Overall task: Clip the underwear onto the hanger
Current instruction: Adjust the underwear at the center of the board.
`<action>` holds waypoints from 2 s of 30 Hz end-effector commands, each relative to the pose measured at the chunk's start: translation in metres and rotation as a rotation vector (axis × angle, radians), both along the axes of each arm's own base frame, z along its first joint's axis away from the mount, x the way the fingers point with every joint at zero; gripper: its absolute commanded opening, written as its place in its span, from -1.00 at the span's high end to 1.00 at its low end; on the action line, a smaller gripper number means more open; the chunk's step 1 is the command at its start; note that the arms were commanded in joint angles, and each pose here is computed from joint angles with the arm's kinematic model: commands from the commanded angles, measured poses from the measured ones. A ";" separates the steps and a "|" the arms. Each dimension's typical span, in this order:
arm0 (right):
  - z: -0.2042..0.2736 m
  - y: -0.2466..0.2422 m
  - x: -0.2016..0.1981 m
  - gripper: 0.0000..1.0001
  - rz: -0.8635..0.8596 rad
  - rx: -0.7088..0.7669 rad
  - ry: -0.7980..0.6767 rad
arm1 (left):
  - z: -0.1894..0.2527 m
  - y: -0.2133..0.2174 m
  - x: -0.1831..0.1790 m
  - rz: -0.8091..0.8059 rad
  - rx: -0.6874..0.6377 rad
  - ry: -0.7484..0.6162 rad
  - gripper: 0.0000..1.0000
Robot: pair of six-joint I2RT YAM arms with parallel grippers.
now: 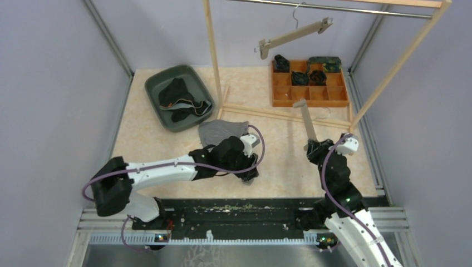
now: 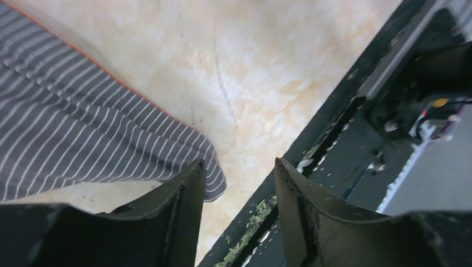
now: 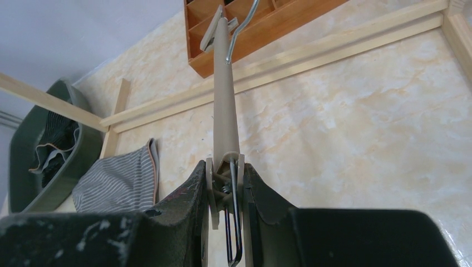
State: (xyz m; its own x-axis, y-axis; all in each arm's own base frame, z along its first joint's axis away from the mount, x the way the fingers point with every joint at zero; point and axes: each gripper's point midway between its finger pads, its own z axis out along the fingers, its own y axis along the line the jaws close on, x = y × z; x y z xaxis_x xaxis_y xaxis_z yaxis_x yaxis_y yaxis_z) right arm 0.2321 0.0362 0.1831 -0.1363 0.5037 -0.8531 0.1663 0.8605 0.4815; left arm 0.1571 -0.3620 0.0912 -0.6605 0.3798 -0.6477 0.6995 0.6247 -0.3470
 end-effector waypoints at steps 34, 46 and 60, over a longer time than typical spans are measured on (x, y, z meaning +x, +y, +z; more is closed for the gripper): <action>0.036 -0.009 0.001 1.00 -0.037 0.008 -0.097 | -0.053 0.029 -0.006 0.305 0.677 -0.596 -0.07; 0.034 -0.007 0.003 1.00 -0.031 0.012 -0.095 | 0.000 0.024 -0.010 0.327 0.207 -0.511 1.00; 0.032 -0.002 0.007 1.00 -0.014 0.024 -0.092 | 0.104 0.025 -0.018 0.327 -0.453 -0.348 1.00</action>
